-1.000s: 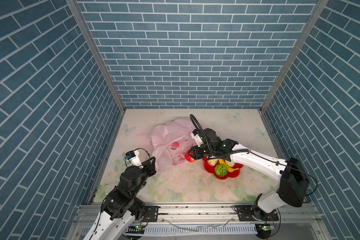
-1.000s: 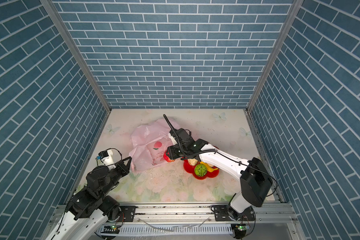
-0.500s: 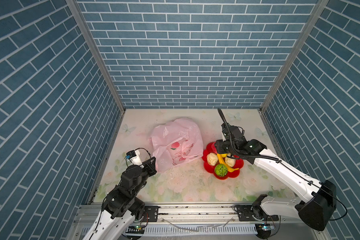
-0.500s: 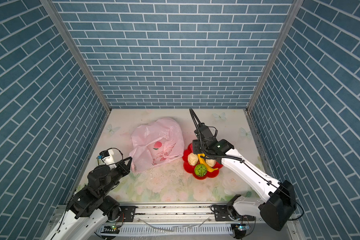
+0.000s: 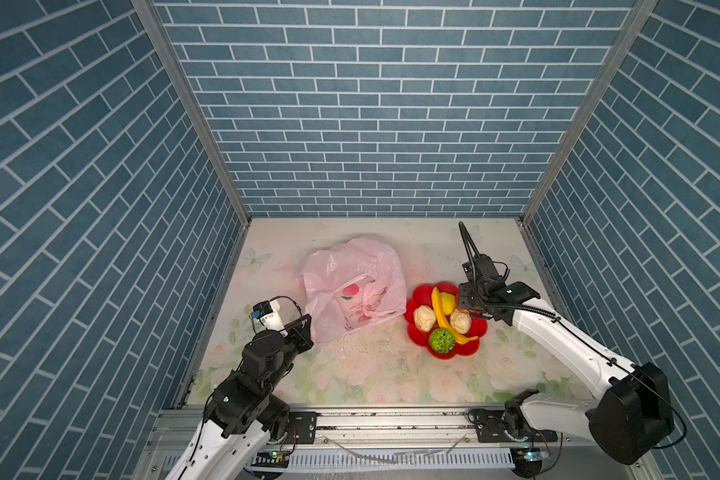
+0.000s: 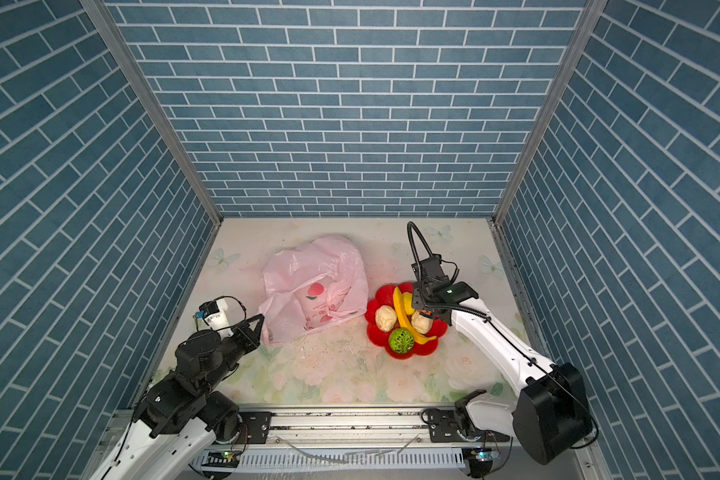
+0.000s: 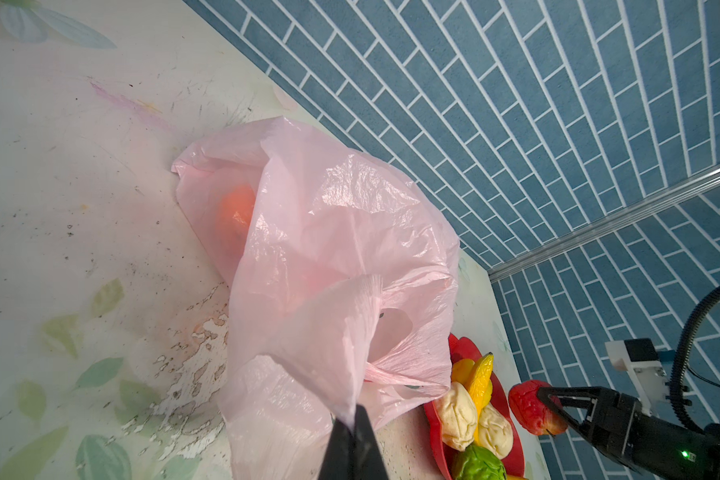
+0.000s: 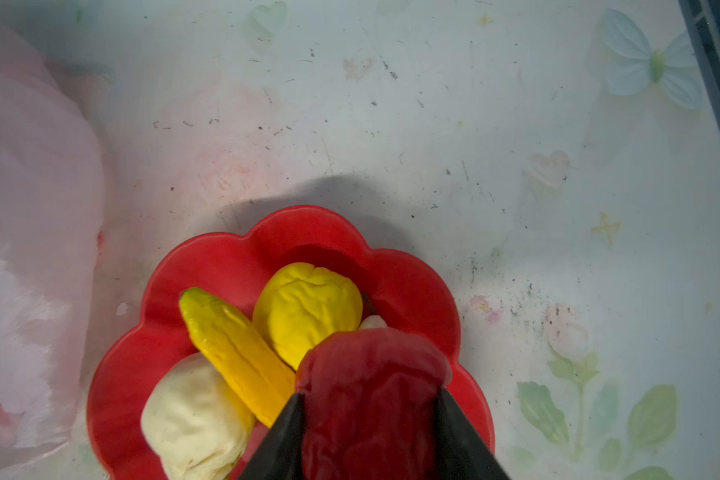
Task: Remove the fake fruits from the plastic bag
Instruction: 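Lift the red fruit out and carry it over the red plate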
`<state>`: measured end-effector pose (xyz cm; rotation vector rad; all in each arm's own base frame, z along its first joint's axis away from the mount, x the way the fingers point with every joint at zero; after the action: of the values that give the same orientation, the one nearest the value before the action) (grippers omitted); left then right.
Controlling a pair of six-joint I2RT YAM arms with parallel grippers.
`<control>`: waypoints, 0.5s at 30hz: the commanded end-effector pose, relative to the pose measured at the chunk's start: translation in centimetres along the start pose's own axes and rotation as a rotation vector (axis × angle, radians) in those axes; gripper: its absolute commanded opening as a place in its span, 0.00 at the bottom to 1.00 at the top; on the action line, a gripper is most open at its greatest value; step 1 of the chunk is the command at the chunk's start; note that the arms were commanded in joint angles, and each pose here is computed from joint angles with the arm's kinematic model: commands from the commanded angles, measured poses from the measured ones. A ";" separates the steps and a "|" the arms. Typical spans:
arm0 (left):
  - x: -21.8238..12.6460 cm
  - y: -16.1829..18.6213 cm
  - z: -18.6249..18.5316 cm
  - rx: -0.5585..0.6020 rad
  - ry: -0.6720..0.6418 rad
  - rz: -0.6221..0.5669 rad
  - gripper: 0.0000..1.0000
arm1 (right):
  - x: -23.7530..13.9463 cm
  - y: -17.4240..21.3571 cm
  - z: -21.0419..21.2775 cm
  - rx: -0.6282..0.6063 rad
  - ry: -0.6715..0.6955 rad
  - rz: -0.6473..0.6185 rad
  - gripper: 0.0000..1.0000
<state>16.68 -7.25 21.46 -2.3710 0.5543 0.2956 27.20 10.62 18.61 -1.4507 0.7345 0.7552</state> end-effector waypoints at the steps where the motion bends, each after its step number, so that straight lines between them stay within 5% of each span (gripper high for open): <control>1: -0.1 -0.3 -0.2 0.016 -0.006 -0.008 0.00 | 0.9 0.0 -1.5 0.055 0.063 -0.015 0.13; 15: 0.0 -0.3 0.1 0.023 -0.031 -0.013 0.00 | 6.2 -0.6 -0.8 0.041 0.031 0.080 0.16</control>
<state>16.89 -7.29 21.11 -2.3562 0.5526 0.3207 30.68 9.58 13.92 -1.4033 0.8489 0.7641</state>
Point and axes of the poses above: each gripper's point midway between its finger pads, its own x axis out along the fingers, its own z axis along the line the jaws close on, y = z × x, the point moved 5 cm from there along -x, back along the fingers, and after that the axes turned 6 degrees about -x, right-handed, at the moved point
